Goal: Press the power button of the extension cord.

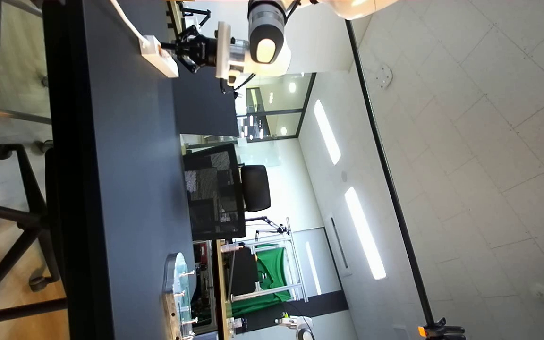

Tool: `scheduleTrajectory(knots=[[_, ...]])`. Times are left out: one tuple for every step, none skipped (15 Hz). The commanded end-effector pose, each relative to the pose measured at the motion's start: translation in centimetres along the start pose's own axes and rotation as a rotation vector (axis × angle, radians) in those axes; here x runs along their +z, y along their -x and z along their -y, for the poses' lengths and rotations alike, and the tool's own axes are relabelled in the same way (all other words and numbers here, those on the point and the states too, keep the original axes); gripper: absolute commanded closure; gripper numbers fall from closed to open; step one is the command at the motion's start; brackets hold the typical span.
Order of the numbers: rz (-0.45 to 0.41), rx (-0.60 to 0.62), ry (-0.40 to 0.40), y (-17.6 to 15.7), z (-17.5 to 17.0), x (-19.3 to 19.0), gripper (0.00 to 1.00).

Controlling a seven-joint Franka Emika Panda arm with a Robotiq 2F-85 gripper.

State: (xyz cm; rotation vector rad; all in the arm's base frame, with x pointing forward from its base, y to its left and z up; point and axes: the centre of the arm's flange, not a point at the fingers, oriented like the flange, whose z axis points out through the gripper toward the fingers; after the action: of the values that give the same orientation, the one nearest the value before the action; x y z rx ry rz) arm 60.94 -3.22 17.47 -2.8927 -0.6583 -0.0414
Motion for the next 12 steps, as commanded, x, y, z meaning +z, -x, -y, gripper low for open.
scheduleTrajectory(knots=[[0.006,0.016,0.006,0.01,0.25,0.21,1.00],[0.007,0.015,0.006,0.03,0.23,0.40,1.00],[0.006,0.015,0.008,0.05,0.18,0.60,1.00],[0.006,0.014,0.006,0.08,0.14,0.77,1.00],[0.004,0.014,0.005,0.10,0.09,0.94,1.00],[0.002,0.014,0.007,0.08,0.05,0.94,1.00],[0.001,0.012,0.006,0.10,0.03,1.00,1.00],[0.000,0.010,0.009,0.09,0.03,1.06,1.00],[-0.001,0.010,0.010,0.06,0.04,1.07,1.00],[-0.004,0.009,0.012,0.01,0.05,1.03,1.00],[-0.006,0.009,0.013,-0.03,0.06,1.01,1.00],[-0.008,0.007,0.017,-0.07,0.07,0.96,1.00]])
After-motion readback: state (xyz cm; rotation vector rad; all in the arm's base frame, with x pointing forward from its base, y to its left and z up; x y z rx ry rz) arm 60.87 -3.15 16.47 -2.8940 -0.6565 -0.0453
